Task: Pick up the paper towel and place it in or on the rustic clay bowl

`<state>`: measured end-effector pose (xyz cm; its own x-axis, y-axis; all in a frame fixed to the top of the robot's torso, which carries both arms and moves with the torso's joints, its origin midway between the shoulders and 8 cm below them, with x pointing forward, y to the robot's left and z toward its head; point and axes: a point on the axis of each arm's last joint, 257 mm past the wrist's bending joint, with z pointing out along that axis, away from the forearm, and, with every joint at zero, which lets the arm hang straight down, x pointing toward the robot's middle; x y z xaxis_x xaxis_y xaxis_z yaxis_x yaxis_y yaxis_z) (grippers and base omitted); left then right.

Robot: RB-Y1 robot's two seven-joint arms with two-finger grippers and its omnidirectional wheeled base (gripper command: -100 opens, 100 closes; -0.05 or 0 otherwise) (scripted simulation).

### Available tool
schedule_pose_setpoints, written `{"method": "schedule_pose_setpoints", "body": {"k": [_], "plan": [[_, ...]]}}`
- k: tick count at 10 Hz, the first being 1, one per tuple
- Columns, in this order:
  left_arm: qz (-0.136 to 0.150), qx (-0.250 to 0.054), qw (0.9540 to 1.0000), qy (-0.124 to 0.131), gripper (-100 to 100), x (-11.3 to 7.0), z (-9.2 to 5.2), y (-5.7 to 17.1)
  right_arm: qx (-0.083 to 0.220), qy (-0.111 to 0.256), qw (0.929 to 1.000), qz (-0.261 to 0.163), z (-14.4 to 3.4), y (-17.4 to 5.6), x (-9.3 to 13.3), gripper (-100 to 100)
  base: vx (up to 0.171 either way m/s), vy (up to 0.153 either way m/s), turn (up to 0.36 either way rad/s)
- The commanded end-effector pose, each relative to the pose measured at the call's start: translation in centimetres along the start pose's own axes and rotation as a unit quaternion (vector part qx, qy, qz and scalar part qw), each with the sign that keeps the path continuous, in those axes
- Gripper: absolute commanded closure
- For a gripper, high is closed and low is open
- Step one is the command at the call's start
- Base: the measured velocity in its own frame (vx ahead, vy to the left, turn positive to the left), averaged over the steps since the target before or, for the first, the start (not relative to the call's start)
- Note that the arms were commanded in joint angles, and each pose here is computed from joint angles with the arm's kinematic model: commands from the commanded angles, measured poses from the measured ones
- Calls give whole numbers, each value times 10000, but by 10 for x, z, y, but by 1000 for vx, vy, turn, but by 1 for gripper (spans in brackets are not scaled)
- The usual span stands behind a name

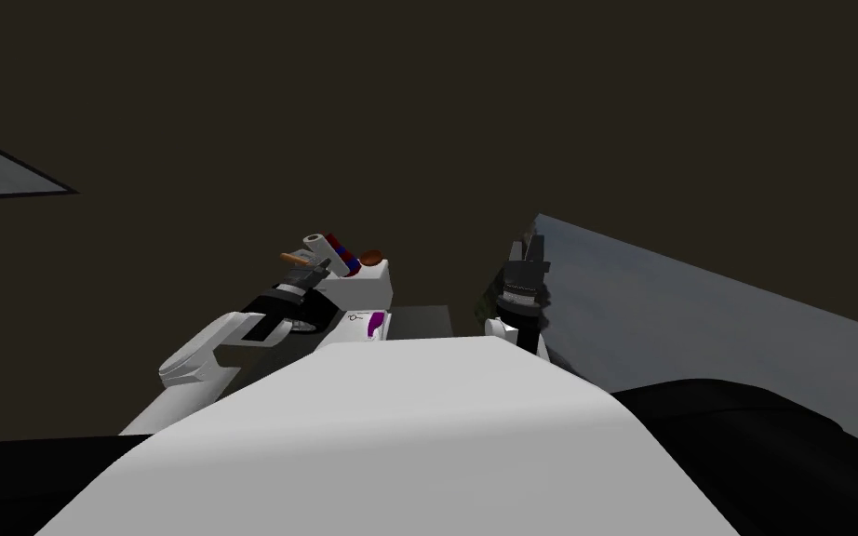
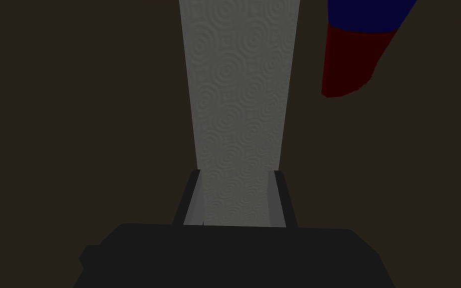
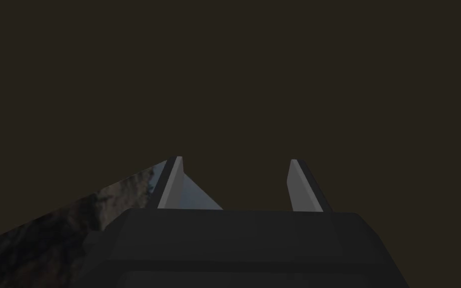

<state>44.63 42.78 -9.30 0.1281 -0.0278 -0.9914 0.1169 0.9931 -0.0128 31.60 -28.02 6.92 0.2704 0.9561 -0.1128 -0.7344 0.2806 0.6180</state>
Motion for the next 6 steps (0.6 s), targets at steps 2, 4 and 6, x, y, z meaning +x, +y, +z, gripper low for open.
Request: {"method": "schedule_pose_setpoints", "body": {"k": [2, 4, 6], "plan": [[-55, -8, 10000, -26, 100, -19, 5, 2, 0, 0, 10000, 0, 0, 0, 0, 0, 31, -10, -45], [-95, -21, 10000, -11, 100, -29, 7, 3, 0, 0, 10000, 0, 0, 0, 0, 0, 52, -12, -29], [-139, -45, 9999, 35, 100, -35, 8, 3, 0, 0, 10000, 0, 0, 0, 0, 0, 87, -16, -22]]}}
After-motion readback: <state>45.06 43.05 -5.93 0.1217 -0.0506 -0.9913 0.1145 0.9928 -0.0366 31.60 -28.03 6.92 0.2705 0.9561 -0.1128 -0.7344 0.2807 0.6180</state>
